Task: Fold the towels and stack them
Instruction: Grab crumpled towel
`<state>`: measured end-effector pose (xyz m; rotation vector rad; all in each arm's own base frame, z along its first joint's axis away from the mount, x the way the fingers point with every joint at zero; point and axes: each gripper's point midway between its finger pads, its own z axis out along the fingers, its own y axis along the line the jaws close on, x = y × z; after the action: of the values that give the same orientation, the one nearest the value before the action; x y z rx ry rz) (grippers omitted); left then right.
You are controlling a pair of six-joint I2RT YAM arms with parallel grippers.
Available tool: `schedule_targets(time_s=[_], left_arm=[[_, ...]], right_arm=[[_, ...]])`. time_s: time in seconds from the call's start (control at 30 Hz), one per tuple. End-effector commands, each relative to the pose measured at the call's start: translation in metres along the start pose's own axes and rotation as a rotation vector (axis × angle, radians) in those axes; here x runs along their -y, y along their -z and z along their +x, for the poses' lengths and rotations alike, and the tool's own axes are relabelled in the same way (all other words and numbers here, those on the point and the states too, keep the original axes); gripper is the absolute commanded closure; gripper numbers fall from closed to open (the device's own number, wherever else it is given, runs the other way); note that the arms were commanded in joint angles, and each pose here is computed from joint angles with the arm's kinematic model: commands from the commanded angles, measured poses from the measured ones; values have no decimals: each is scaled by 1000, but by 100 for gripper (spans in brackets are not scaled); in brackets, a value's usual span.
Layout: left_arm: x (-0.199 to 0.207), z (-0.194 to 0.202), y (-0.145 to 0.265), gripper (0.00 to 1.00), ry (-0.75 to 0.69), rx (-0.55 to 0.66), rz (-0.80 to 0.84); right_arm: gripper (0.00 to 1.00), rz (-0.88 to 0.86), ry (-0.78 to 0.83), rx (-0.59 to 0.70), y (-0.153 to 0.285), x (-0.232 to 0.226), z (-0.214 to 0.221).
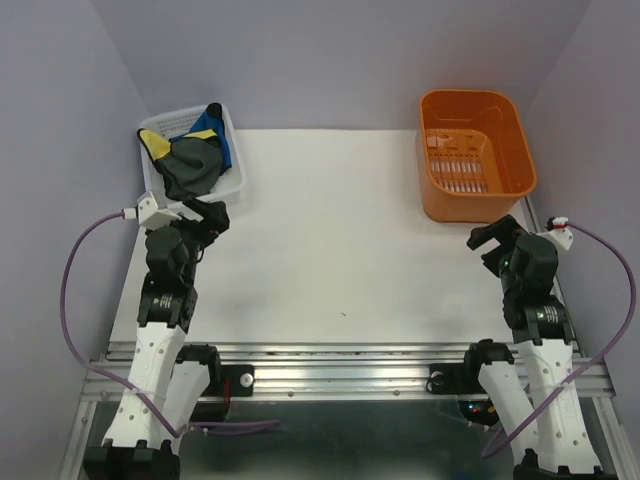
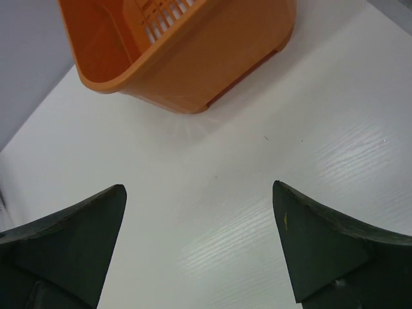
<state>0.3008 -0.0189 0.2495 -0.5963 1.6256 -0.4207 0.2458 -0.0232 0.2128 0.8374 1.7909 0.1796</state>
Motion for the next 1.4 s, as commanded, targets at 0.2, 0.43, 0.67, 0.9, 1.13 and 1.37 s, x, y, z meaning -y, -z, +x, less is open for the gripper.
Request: schedule_targets(time_s=[0.2, 0.43, 0.67, 0.9, 1.13, 1.37], left_arm=[[28, -52, -3, 1, -16, 124, 37], [31, -89, -44, 1, -112, 132, -94], [19, -109, -124, 1, -227, 50, -226], [-29, -59, -232, 1, -242, -231, -266], [-59, -8, -293, 1, -207, -406, -253], [-80, 12, -305, 1, -218, -436, -288]], right_arm=[[0, -80, 51, 82, 6, -22, -29], [0, -171, 54, 88, 16, -48, -46], [0, -257, 102, 82, 11, -54, -32], [0, -152, 97, 82, -1, -32, -25], [0, -136, 117, 46, -9, -31, -18], [0, -125, 116, 41, -11, -29, -17]])
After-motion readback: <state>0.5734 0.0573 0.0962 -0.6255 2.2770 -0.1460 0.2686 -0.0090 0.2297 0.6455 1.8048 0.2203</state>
